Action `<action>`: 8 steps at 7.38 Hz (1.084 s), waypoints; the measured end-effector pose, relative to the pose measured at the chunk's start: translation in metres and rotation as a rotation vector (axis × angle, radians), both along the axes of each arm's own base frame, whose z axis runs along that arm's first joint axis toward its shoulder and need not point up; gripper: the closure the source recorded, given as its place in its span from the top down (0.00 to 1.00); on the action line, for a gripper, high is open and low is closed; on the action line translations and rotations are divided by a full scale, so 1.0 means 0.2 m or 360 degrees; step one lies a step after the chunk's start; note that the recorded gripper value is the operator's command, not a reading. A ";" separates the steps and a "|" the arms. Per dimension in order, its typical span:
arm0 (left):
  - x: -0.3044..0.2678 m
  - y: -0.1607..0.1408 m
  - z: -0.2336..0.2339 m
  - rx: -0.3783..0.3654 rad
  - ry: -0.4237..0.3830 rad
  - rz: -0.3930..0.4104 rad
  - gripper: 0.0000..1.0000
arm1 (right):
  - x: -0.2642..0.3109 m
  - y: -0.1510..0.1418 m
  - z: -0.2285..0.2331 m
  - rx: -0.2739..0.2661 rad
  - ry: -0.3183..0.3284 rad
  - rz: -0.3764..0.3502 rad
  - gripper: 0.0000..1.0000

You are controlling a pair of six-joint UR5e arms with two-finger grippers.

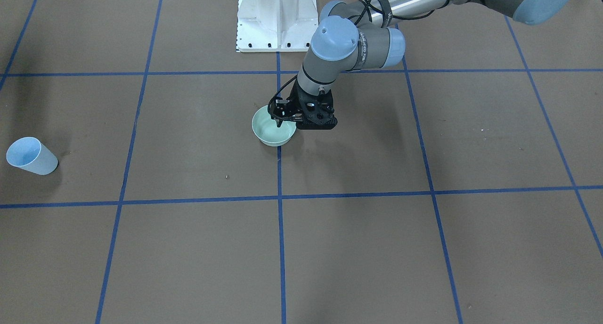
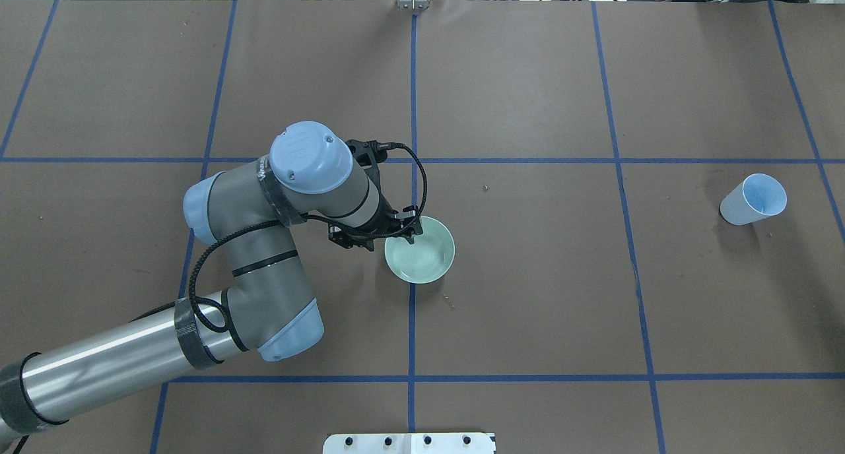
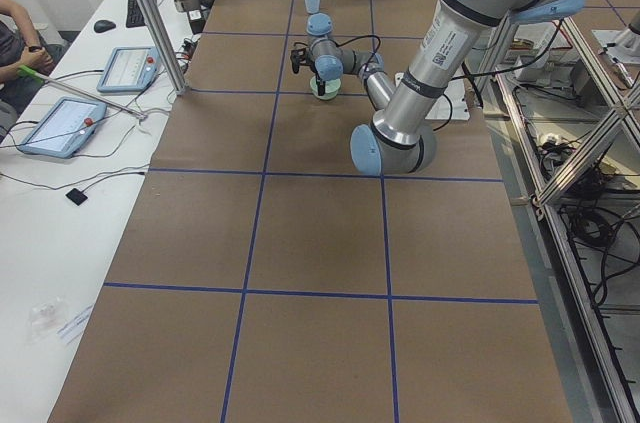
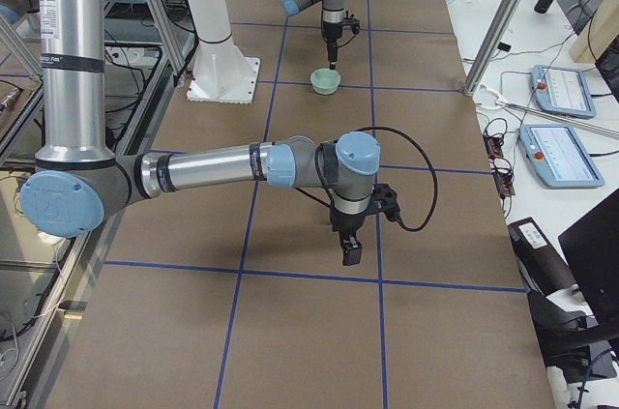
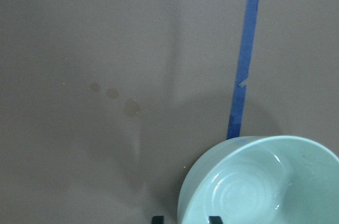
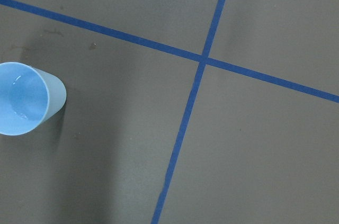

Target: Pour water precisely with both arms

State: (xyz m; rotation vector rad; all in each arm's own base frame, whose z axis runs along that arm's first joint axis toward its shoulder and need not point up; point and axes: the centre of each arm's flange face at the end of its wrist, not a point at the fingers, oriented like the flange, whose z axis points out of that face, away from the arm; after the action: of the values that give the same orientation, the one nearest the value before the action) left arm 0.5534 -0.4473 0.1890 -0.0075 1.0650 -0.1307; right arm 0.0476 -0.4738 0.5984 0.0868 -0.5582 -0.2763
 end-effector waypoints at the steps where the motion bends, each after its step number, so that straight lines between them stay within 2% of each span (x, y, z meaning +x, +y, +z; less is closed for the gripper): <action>1: -0.10 -0.05 -0.05 0.0015 0.0018 -0.0043 0.99 | 0.02 -0.01 0.01 0.0044 0.0146 -0.0003 0.99; 4: -0.30 -0.11 -0.14 0.0018 0.0005 -0.0119 0.99 | 0.06 -0.05 0.06 0.0115 0.0669 -0.0045 0.99; 5: -0.36 -0.09 -0.19 0.0011 -0.0009 -0.0128 0.99 | 0.06 -0.06 0.08 0.0119 0.0764 -0.0049 1.00; 6: -0.41 -0.07 -0.24 0.0004 -0.0024 -0.0130 0.99 | 0.06 -0.06 0.10 0.0112 0.0779 -0.0050 1.00; 8: -0.46 -0.05 -0.26 0.0015 -0.0036 -0.0128 0.99 | 0.09 -0.06 0.18 0.0084 0.0641 -0.0014 1.00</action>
State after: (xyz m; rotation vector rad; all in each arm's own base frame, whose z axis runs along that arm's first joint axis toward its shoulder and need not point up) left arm 0.4619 -0.4580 0.1363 0.0453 1.0435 -0.1978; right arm 0.0663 -0.4860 0.6334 0.0772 -0.1513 -0.3074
